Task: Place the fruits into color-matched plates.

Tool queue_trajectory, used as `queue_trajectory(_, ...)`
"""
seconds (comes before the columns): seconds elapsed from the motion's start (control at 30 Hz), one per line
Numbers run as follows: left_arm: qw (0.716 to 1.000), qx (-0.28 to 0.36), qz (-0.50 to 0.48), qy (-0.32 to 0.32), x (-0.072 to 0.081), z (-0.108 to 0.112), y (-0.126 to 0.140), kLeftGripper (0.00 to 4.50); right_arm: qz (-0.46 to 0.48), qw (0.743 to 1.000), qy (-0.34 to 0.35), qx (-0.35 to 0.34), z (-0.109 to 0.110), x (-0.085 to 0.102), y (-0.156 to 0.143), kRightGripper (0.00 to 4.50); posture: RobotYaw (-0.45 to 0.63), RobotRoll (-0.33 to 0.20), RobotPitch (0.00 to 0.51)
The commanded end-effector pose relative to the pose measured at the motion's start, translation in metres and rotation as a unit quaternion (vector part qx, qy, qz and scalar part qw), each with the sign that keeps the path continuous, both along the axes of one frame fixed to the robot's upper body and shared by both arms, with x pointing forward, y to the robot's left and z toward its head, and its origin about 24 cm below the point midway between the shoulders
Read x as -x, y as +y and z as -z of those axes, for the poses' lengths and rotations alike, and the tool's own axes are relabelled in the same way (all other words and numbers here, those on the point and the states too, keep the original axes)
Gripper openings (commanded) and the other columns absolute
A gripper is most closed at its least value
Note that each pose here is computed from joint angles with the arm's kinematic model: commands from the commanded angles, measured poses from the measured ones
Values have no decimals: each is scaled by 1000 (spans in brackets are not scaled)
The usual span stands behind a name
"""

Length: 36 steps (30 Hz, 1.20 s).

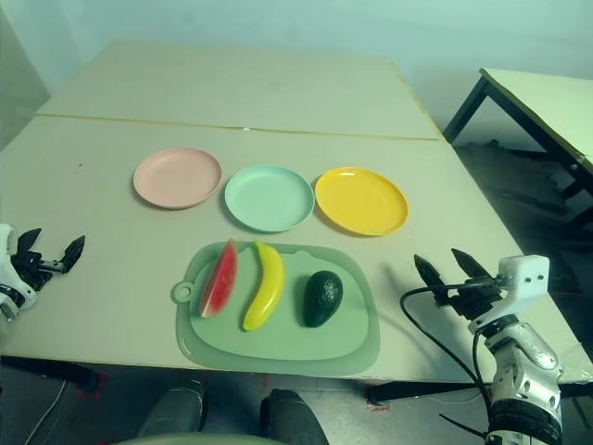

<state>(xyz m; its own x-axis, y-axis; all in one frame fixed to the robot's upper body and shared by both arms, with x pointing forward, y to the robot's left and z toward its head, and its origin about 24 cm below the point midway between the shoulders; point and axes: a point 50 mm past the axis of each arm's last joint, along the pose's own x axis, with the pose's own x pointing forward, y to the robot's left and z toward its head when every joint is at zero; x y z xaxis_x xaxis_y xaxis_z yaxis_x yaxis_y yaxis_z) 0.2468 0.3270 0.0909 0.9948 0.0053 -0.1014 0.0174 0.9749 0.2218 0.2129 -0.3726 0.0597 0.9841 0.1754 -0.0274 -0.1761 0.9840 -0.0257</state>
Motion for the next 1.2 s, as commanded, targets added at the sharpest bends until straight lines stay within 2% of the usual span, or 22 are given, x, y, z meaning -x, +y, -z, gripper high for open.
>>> queue_trajectory(0.03,1000,-7,11,-7,-8,-5,0,4500,14,1000,-4,-11,6,5,0,4456,95,0,75)
queue_trajectory(0.2,1000,-7,22,-17,-13,-12,-4,4500,12,1000,2,-13,9,6,1,4456,123,0,90)
queue_trajectory(0.43,1000,7,4,-13,6,-6,3,4500,6,1000,4,-7,5,0,-1,4456,129,0,100)
queue_trajectory(0.57,1000,15,-7,-15,11,-6,8,4500,10,1000,-7,-2,0,-1,-4,4456,119,0,87)
queue_trajectory(0.7,998,41,20,-35,6,-12,3,4500,35,999,-19,-8,-3,1,-10,4456,107,0,80)
queue_trajectory(0.77,993,76,82,-49,3,-20,-9,4500,38,999,-23,-6,-6,1,-12,4456,97,0,73)
queue_trajectory(0.83,977,98,188,-35,4,-27,-29,4500,40,999,-27,-1,-10,4,-14,4456,83,0,68)
queue_trajectory(0.93,943,87,321,7,9,-32,-53,4500,44,999,-27,9,-20,9,-23,4456,49,0,64)
queue_trajectory(1.03,902,68,423,56,12,-40,-66,4500,9,999,32,17,-35,13,-30,4456,12,0,58)
queue_trajectory(1.13,866,37,487,105,17,-43,-67,4500,-30,995,77,55,-61,11,-30,4456,-31,0,56)
queue_trajectory(1.2,848,14,514,130,19,-44,-63,4500,-133,979,88,128,-91,8,-11,4456,-42,0,54)
